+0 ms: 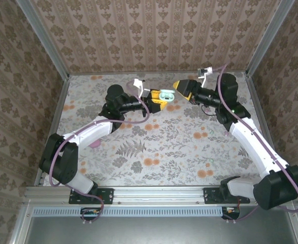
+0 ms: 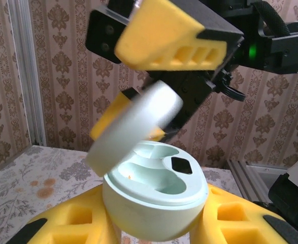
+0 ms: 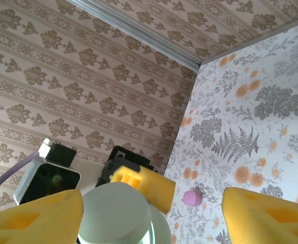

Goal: Insert wireless bluetooth earbuds into charging case

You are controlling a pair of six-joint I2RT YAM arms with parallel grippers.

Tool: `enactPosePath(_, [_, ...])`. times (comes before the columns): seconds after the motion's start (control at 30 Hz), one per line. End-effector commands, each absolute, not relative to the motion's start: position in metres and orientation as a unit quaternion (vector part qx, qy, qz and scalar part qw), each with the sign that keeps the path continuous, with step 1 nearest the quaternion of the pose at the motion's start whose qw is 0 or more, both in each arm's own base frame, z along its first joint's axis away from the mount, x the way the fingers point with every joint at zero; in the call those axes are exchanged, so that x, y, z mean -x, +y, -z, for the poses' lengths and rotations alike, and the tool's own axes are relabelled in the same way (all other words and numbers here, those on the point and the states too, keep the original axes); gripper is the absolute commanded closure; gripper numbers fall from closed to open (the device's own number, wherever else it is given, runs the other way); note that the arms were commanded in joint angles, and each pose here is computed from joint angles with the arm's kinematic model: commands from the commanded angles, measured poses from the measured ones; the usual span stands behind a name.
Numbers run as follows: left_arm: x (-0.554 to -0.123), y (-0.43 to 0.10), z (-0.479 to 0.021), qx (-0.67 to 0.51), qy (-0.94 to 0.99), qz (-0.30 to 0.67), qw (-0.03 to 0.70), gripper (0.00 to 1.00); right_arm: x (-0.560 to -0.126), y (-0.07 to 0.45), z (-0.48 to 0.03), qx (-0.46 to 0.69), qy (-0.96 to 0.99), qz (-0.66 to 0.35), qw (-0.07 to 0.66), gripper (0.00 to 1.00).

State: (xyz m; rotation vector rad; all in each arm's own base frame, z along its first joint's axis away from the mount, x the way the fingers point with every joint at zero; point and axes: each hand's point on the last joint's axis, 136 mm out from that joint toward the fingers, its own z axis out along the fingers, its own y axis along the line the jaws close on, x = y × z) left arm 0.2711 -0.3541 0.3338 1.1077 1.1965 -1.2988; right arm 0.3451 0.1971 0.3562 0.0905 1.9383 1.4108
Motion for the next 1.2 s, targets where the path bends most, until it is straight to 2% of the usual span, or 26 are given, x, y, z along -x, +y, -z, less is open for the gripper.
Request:
enactPosePath(0.0, [-0.265, -0.349, -0.355, -0.459, 0.466, 0.536, 0.534, 0.72, -0.328, 0.193, -0.363, -0.024, 0.743, -0.558, 0.37, 0.25])
enactPosePath(0.2, [-0.267, -0.349, -0.361, -0.451, 0.461, 0.543, 0.537, 0.72, -0.316, 0.203, -0.351, 0.003, 0.752, -0.571, 0.33, 0.27])
enactPosePath(0.37, [-0.27, -0.349, -0.363, -0.444, 0.462, 0.547, 0.538, 0.72, -0.309, 0.21, -0.334, 0.043, 0.779, -0.528, 0.335, 0.27])
enactPosePath(0.6, [-0.272, -0.352, -0.361, -0.441, 0.461, 0.55, 0.539, 0.72, -0.319, 0.22, -0.354, 0.002, 0.733, -0.606, 0.31, 0.26])
enactPosePath(1.17, [-0.269, -0.352, -0.362, -0.457, 0.459, 0.537, 0.541, 0.72, -0.335, 0.232, -0.36, -0.033, 0.725, -0.642, 0.248, 0.32])
